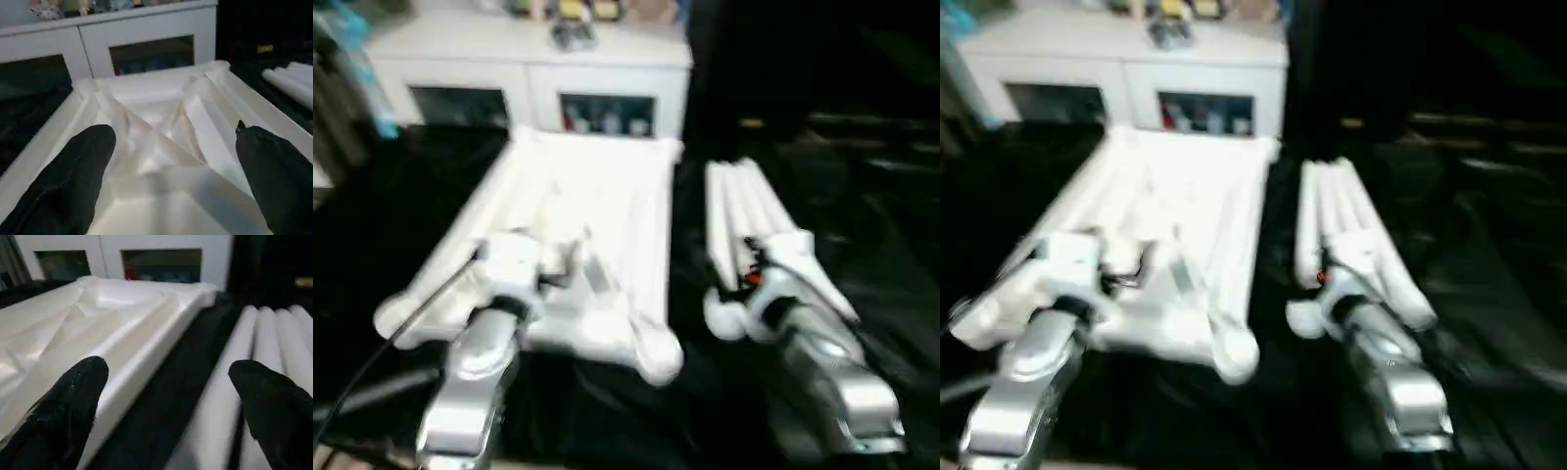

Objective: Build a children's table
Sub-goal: Move to table

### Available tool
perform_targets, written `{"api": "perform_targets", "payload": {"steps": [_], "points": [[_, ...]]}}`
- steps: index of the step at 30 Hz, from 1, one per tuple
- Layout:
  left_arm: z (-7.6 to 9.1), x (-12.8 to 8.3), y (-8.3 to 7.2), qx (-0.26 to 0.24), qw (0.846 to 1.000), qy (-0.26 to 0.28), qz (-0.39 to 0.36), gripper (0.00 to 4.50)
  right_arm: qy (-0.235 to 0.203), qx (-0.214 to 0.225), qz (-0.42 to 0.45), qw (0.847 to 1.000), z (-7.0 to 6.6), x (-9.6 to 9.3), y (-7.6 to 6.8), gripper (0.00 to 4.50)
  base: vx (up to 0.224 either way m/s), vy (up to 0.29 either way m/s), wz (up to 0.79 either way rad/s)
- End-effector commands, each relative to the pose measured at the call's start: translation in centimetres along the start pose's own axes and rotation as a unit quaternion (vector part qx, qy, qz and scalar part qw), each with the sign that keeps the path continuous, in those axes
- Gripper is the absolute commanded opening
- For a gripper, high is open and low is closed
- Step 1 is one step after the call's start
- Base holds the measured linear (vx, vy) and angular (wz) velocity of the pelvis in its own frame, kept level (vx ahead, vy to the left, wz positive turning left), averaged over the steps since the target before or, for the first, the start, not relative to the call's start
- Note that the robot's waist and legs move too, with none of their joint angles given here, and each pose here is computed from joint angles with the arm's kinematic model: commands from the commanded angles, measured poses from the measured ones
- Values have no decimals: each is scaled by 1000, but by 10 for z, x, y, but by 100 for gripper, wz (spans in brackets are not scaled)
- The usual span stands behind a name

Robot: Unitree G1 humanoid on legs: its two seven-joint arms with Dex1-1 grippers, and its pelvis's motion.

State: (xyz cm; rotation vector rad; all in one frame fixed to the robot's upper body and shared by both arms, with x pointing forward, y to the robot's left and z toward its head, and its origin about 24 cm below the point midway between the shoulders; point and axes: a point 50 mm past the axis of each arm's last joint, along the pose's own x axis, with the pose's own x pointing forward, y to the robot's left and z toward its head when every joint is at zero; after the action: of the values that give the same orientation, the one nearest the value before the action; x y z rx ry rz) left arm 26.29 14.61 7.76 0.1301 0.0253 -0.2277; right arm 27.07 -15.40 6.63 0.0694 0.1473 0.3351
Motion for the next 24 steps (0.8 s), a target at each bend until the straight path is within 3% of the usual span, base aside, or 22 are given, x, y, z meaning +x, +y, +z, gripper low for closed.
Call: {"api": "perform_targets", "payload": {"steps": [1,4,6,7,10,11,16,17,19,20,23,24], "points": [[0,-2,-2,-8,999,-5,-34,446,-11,-11,31,999,7,1,9,450,165,4,27],[-2,-4,-15,3,994,-3,-112,446,0,-34,64,997,9,-4,7,450,165,92,9],[-3,-5,-25,3,980,6,-199,446,26,-65,127,989,12,-10,5,450,105,100,12],[-1,-5,-31,3,961,15,-276,446,41,-85,165,982,19,-16,2,450,56,104,13],[10,-1,-36,2,941,11,-338,446,43,-99,197,974,33,-21,-4,450,-5,30,4],[11,-1,-36,2,941,11,-338,446,43,-99,198,974,34,-21,-4,450,0,0,0],[11,1,-28,13,899,33,-437,408,69,-124,284,948,47,-35,-4,450,-66,-48,4],[11,1,-28,13,899,33,-437,401,69,-124,284,948,47,-35,-4,450,-71,-40,5],[13,-4,-23,24,880,38,-472,382,83,-130,313,937,51,-39,-3,450,-50,-32,1],[15,-10,-20,22,855,50,-516,372,98,-138,342,924,55,-40,-3,450,0,0,0],[13,-13,-18,25,837,65,-543,354,107,-139,365,914,57,-39,0,450,0,0,0],[5,-11,-19,55,829,85,-550,344,121,-147,373,908,53,-35,-1,450,0,0,0]]}}
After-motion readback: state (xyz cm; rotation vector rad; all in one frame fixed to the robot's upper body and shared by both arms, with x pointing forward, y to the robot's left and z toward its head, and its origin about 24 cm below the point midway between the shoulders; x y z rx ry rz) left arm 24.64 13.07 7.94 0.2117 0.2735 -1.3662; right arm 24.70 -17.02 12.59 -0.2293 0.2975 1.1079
